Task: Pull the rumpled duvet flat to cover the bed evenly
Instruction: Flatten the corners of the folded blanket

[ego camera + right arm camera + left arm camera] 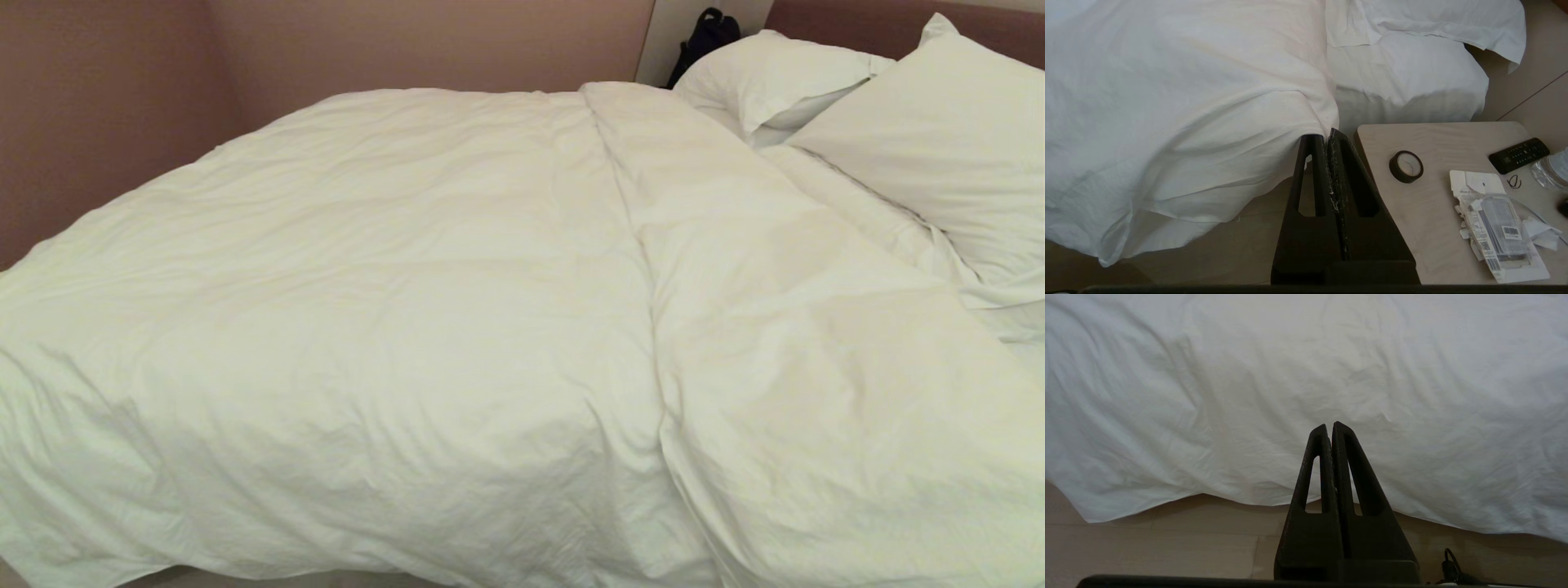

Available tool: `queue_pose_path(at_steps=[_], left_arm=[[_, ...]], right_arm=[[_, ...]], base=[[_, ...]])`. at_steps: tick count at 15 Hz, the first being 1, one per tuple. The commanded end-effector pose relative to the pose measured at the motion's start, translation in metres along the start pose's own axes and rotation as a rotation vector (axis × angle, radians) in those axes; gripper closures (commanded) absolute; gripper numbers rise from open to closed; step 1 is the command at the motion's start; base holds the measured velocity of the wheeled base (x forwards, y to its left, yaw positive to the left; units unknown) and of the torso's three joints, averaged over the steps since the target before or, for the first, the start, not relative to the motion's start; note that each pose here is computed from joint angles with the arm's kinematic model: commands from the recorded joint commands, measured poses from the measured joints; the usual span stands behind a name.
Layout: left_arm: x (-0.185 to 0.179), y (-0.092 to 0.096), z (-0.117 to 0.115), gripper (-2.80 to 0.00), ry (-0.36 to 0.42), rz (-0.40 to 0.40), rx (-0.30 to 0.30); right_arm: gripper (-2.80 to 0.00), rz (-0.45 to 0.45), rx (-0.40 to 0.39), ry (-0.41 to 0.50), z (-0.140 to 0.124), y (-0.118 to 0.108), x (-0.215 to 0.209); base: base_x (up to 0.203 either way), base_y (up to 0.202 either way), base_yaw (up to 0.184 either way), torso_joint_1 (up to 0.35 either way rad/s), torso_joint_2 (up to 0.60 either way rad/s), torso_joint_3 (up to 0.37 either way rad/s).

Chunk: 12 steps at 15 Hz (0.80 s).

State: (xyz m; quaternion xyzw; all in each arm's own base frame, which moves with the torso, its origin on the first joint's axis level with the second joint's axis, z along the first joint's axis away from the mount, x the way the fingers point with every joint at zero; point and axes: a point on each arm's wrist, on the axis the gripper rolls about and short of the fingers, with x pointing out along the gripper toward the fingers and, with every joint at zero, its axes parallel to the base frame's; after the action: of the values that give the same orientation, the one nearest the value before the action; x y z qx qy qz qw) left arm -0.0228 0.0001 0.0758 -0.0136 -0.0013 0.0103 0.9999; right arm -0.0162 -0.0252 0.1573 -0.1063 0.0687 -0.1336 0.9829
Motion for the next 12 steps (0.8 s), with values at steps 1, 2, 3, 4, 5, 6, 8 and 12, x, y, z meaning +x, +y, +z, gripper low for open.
queue_pose_path(at_steps=[1,2,3,4,5,6,8,12], left_arm=[[0.0,0.0,0.0,0.0,-0.001,0.001,0.0],[0.0,0.0,0.0,0.0,-0.001,0.001,0.0],[0.0,0.0,0.0,0.0,-0.001,0.001,0.0],[0.0,0.0,0.0,0.0,-0.001,0.001,0.0],[0.0,0.0,0.0,0.0,-0.001,0.001,0.0],[0.0,0.0,0.0,0.0,-0.001,0.001,0.0],[0.0,0.0,0.0,0.0,-0.001,0.001,0.0],[0.0,0.0,0.0,0.0,-0.001,0.001,0.0]], right_arm=[[0.0,-0.008,-0.005,0.01,-0.0016,0.0009,0.001],[0.0,-0.01,-0.002,0.01,-0.0019,0.0012,0.0013],[0.0,-0.01,0.003,0.009,-0.0017,0.0012,0.0013],[0.0,-0.012,0.022,0.005,-0.0007,0.0008,0.001],[0.0,-0.02,0.037,0.003,-0.0002,0.0002,0.0007],[0.0,-0.032,0.041,0.009,-0.0014,0.0006,0.0012],[0.0,-0.035,0.042,0.01,-0.0016,0.0007,0.0013],[-2.8,-0.031,0.035,0.015,-0.0035,0.0015,0.002]], base=[[0.0,0.0,0.0,0.0,0.0,0.0],[0.0,0.0,0.0,0.0,0.0,0.0],[0.0,0.0,0.0,0.0,0.0,0.0],[0.0,0.0,0.0,0.0,0.0,0.0],[0.0,0.0,0.0,0.0,0.0,0.0],[0.0,0.0,0.0,0.0,0.0,0.0],[0.0,0.0,0.0,0.0,0.0,0.0],[0.0,0.0,0.0,0.0,0.0,0.0]])
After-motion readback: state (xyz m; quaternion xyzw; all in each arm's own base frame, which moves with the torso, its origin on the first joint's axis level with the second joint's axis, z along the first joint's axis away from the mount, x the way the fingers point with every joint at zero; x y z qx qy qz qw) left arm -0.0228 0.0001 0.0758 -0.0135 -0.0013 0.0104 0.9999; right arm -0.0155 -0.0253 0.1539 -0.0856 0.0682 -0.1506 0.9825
